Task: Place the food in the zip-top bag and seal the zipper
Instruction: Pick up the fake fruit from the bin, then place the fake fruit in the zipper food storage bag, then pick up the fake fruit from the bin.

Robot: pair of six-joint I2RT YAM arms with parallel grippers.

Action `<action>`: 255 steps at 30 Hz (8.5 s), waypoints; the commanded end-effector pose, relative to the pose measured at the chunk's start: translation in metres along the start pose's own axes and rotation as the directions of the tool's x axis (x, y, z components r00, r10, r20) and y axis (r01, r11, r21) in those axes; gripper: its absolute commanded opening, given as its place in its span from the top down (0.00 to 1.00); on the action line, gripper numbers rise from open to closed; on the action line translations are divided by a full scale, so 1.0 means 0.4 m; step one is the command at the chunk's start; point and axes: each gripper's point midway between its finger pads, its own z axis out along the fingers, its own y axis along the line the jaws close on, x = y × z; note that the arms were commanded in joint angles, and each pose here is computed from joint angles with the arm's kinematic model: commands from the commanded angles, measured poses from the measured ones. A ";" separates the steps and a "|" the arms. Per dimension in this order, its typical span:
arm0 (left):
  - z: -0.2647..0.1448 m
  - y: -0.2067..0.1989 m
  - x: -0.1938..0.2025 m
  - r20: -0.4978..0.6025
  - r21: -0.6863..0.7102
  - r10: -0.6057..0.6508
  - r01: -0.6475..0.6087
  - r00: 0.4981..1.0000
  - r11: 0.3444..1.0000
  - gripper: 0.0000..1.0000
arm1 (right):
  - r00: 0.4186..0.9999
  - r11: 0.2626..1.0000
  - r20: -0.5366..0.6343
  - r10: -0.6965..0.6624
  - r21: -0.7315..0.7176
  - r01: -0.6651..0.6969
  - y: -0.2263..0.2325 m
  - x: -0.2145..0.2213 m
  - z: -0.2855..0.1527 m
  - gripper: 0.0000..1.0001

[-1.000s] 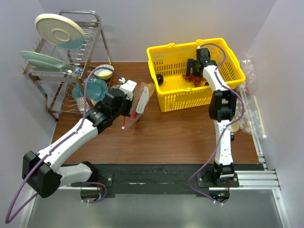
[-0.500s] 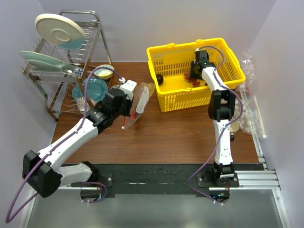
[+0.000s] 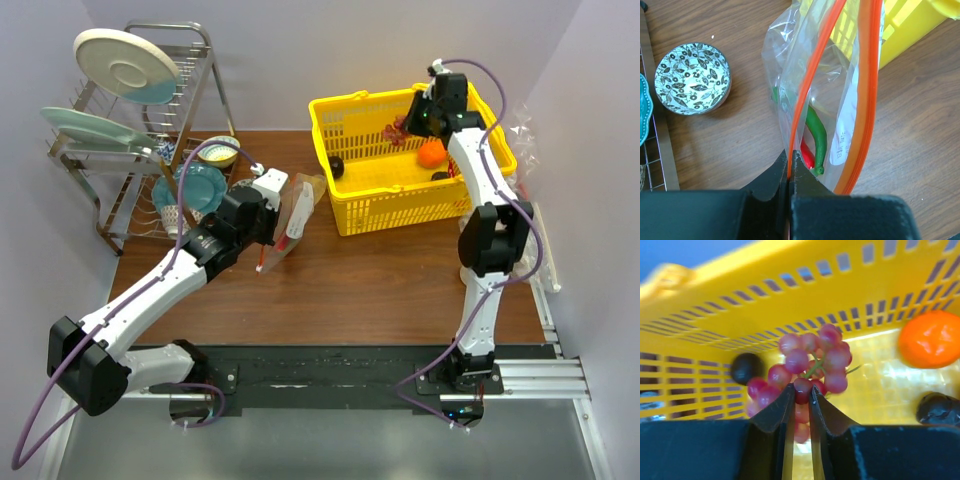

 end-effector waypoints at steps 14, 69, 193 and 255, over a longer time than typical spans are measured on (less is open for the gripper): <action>-0.007 0.009 -0.027 0.037 -0.007 -0.003 0.003 0.999 1.000 1.00 | 0.990 0.905 0.136 -0.034 -0.417 0.088 0.359 -0.091 -0.361 0.85; -0.009 0.001 -0.030 0.037 0.012 0.003 -0.004 0.999 1.000 1.00 | 0.974 0.325 -0.034 -0.223 -0.945 0.042 0.670 0.404 -0.862 0.94; 0.038 -0.024 0.013 -0.056 0.033 -0.040 0.042 0.998 0.999 1.00 | 0.985 0.937 -0.153 -0.079 0.326 0.126 -0.172 0.033 -0.226 0.25; 0.029 -0.027 0.017 -0.039 0.049 -0.039 0.041 0.998 0.998 1.00 | 1.000 0.837 0.017 -0.003 -0.547 0.012 0.282 -0.006 -0.378 0.59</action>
